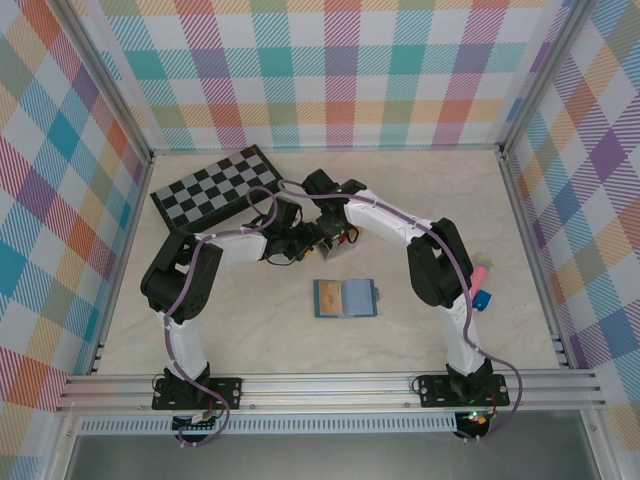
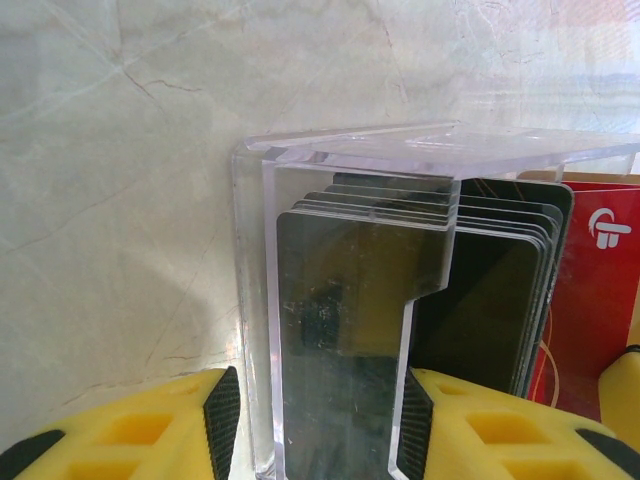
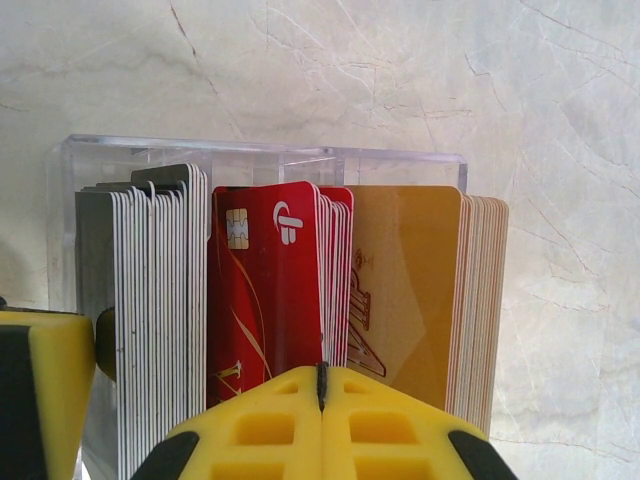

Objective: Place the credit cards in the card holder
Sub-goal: Pick up the credit card from the storage box.

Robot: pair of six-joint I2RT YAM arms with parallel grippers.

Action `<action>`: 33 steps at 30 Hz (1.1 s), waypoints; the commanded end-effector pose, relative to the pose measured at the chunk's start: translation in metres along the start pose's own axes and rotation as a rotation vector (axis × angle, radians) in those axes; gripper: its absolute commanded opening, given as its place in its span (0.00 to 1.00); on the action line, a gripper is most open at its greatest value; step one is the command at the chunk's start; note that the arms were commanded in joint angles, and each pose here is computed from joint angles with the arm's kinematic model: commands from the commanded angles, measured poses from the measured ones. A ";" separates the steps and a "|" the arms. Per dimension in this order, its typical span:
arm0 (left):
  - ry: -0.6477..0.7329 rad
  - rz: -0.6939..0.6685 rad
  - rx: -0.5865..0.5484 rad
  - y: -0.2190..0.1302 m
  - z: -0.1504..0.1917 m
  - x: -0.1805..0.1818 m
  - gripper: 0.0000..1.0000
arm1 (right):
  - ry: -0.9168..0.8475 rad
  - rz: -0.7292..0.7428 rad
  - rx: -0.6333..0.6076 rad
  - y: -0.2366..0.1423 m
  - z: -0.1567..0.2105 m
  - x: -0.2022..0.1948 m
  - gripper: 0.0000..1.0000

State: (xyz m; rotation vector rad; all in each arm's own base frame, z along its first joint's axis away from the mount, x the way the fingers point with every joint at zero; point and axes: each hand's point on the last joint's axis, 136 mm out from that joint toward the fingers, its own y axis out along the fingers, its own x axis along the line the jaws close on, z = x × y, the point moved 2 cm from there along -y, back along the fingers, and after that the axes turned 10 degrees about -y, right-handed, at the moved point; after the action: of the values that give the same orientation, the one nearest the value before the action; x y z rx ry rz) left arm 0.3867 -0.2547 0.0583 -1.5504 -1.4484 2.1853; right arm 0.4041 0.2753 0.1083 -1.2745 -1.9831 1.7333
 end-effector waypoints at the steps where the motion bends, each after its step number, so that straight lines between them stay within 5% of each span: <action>1: -0.039 -0.169 -0.007 0.007 0.000 0.050 0.47 | 0.026 0.030 -0.011 -0.015 -0.001 -0.016 0.00; 16: -0.036 -0.172 -0.010 0.005 0.000 0.050 0.47 | 0.138 -0.188 -0.067 -0.042 -0.006 -0.004 0.00; 33: -0.040 -0.175 -0.012 0.005 0.000 0.050 0.46 | 0.193 -0.360 0.004 -0.018 -0.002 0.021 0.02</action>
State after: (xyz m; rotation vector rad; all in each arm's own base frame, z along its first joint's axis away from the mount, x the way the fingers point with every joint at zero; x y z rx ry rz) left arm 0.3864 -0.2545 0.0580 -1.5479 -1.4487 2.1851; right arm 0.3868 0.2898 0.1251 -1.0200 -1.9941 1.4154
